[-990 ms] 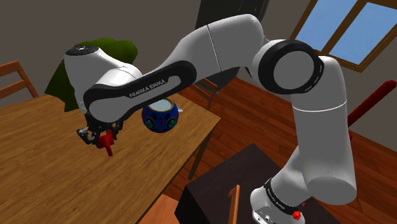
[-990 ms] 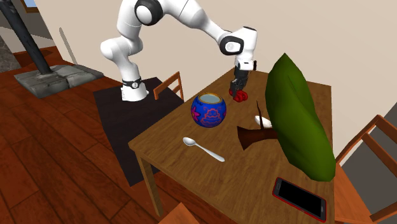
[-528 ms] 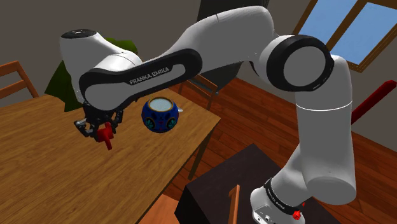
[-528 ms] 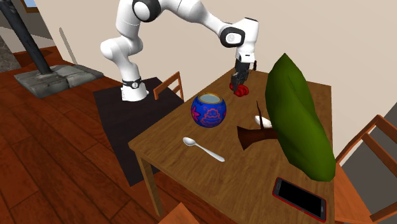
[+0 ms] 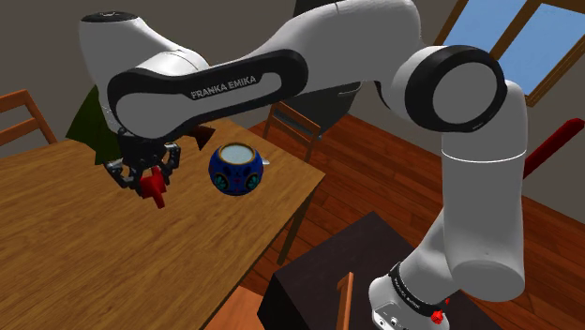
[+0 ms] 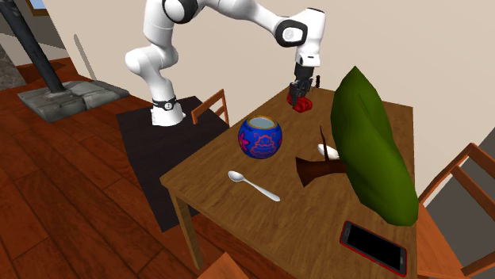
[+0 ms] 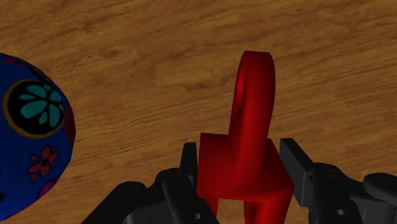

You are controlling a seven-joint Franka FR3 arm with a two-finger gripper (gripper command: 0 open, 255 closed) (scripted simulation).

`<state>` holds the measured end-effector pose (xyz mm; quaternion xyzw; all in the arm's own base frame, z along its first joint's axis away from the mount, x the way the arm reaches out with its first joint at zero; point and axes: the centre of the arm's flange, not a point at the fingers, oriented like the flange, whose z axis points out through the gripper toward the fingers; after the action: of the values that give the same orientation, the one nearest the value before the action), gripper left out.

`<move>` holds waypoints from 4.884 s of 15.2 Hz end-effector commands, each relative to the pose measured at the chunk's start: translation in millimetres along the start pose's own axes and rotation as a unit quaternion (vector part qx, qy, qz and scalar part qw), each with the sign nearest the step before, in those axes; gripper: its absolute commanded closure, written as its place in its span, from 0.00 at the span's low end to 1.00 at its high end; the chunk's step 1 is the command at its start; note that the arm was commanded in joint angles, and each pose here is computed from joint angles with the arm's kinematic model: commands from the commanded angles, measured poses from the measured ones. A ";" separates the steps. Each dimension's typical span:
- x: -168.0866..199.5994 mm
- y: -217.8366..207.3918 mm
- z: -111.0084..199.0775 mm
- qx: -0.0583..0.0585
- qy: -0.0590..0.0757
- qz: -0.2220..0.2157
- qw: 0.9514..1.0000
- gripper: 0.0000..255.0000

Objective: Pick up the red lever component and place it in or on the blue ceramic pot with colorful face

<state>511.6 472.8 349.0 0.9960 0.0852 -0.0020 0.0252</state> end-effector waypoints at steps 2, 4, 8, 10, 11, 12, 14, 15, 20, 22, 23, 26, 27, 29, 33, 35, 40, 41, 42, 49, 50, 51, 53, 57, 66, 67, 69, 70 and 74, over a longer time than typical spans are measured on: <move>-0.9 0.8 -15.7 0.000 0.000 0.000 1.000 1.00; -1.0 1.3 -26.2 0.000 0.000 0.000 1.000 1.00; -1.2 2.3 -47.3 0.000 0.000 0.000 1.000 1.00; -1.3 2.9 -57.8 0.000 0.000 0.000 1.000 1.00; -1.3 3.1 -63.1 0.000 0.000 0.000 1.000 1.00; -1.4 3.4 -68.4 0.000 0.000 0.000 1.000 1.00; -1.5 3.9 -78.9 0.000 0.000 0.000 1.000 1.00; -1.5 4.2 -84.2 0.000 0.000 0.000 1.000 1.00; -1.3 18.3 -103.4 0.000 0.000 0.000 1.000 1.00; -0.7 44.7 -102.9 0.000 0.000 0.000 1.000 1.00; -0.3 57.9 -102.7 0.000 0.000 0.000 1.000 1.00; 0.7 97.5 -102.1 0.000 0.000 0.000 1.000 1.00; 1.0 110.7 -101.9 0.000 0.000 0.000 1.000 1.00; 1.7 137.1 -101.5 0.000 0.000 0.000 1.000 1.00; 3.1 189.8 -100.7 0.000 0.000 0.000 1.000 1.00; 3.7 216.2 -100.2 0.000 0.000 0.000 1.000 1.00; 5.1 267.5 -94.2 0.000 0.000 0.000 1.000 1.00; 5.1 267.2 -88.9 0.000 0.000 0.000 1.000 1.00; 5.2 266.9 -83.6 0.000 0.000 0.000 1.000 1.00; 5.5 265.1 -46.7 0.000 0.000 0.000 1.000 1.00; 5.5 264.8 -41.4 0.000 0.000 0.000 1.000 1.00; 5.6 264.6 -36.2 0.000 0.000 0.000 1.000 1.00; 5.7 264.0 -25.6 0.000 0.000 0.000 1.000 1.00; 5.7 263.8 -20.6 0.000 0.000 0.000 1.000 1.00; 5.7 263.8 -20.6 0.000 0.000 0.000 1.000 0.00; 5.7 263.8 -20.6 0.000 0.000 0.000 1.000 0.00; 5.7 263.8 -33.8 0.000 0.000 0.000 1.000 0.00; 5.7 263.8 -47.0 0.000 0.000 0.000 1.000 0.00; 5.7 263.8 -70.6 0.000 0.000 0.000 1.000 0.00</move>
<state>561.5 217.5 430.8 0.9961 0.0851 -0.0015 0.0252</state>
